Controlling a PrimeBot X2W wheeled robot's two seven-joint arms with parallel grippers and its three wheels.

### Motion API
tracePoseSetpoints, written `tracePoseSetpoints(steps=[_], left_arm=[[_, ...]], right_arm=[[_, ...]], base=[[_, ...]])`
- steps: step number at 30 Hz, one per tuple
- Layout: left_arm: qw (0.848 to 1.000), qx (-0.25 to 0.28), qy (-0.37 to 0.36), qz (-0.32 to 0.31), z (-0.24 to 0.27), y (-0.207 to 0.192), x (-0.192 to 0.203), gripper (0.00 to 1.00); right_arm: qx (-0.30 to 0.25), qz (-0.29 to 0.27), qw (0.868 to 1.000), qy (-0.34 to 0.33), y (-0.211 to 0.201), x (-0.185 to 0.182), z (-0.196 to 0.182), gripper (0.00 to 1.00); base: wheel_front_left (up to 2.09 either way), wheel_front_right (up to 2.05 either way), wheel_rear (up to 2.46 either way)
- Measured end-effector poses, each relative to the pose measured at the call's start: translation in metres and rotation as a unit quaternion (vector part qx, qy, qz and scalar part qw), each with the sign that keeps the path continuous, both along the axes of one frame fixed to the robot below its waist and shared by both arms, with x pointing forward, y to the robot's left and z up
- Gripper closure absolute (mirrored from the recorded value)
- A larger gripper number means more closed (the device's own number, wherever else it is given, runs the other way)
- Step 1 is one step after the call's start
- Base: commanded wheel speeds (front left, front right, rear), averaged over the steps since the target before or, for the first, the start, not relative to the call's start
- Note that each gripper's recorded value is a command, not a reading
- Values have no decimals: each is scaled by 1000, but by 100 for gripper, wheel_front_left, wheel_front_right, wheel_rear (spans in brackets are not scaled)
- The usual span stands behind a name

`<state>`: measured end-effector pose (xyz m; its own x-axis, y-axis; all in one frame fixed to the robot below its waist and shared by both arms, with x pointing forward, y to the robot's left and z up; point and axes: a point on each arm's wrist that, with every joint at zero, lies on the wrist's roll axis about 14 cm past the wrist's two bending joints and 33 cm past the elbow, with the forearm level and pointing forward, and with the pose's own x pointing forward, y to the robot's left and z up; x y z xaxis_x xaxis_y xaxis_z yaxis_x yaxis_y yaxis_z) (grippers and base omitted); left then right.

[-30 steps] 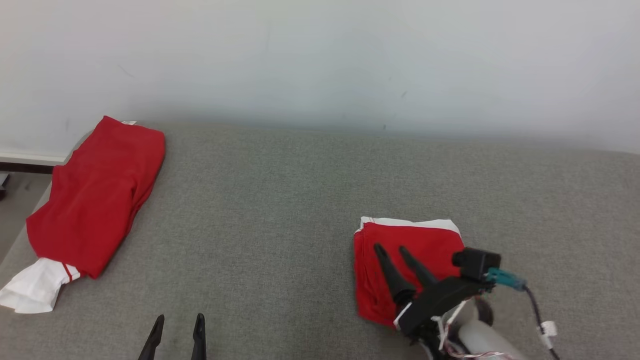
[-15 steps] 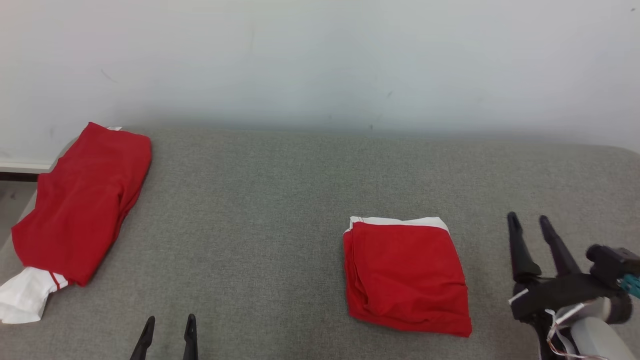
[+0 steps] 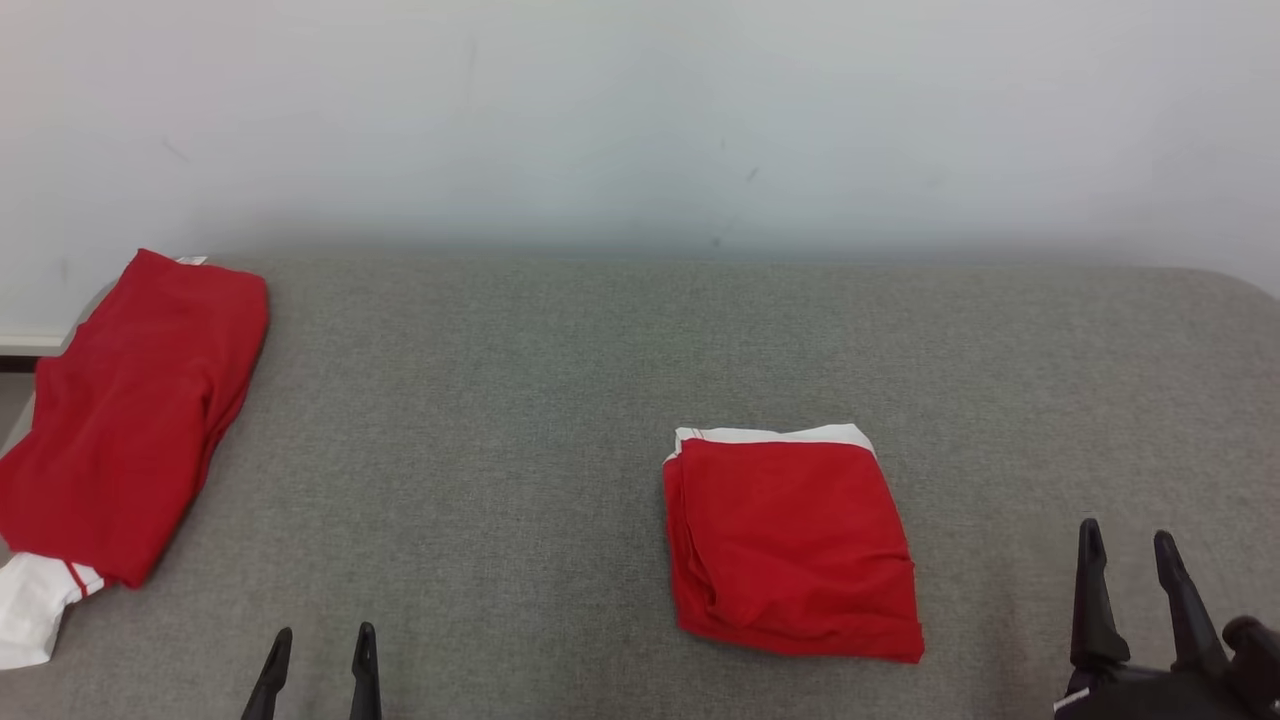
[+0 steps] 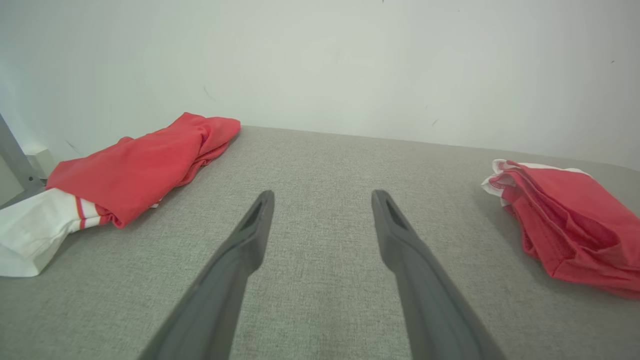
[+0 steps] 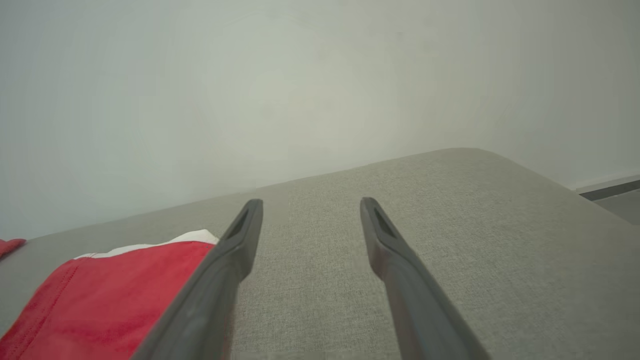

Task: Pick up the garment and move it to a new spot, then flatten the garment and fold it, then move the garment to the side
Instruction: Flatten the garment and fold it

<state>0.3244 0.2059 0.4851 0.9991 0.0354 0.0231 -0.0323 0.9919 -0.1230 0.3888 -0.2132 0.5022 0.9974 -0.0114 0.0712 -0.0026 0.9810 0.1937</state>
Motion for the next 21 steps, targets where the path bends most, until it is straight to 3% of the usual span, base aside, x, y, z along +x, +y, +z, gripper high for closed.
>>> tracePoseSetpoints(steps=[5,13,21], left_arm=[[1000,0,-4,-11,2,-6,5,0],[999,4,-13,-39,8,-23,10,0],[999,15,-19,-47,12,-27,11,0]], right_arm=[[-4,-21,1000,11,-8,-20,-8,0],[-27,-10,999,20,2,-47,-14,0],[-24,33,999,12,34,-50,-11,0]], base=[[0,0,0],[0,0,0],[0,0,0]])
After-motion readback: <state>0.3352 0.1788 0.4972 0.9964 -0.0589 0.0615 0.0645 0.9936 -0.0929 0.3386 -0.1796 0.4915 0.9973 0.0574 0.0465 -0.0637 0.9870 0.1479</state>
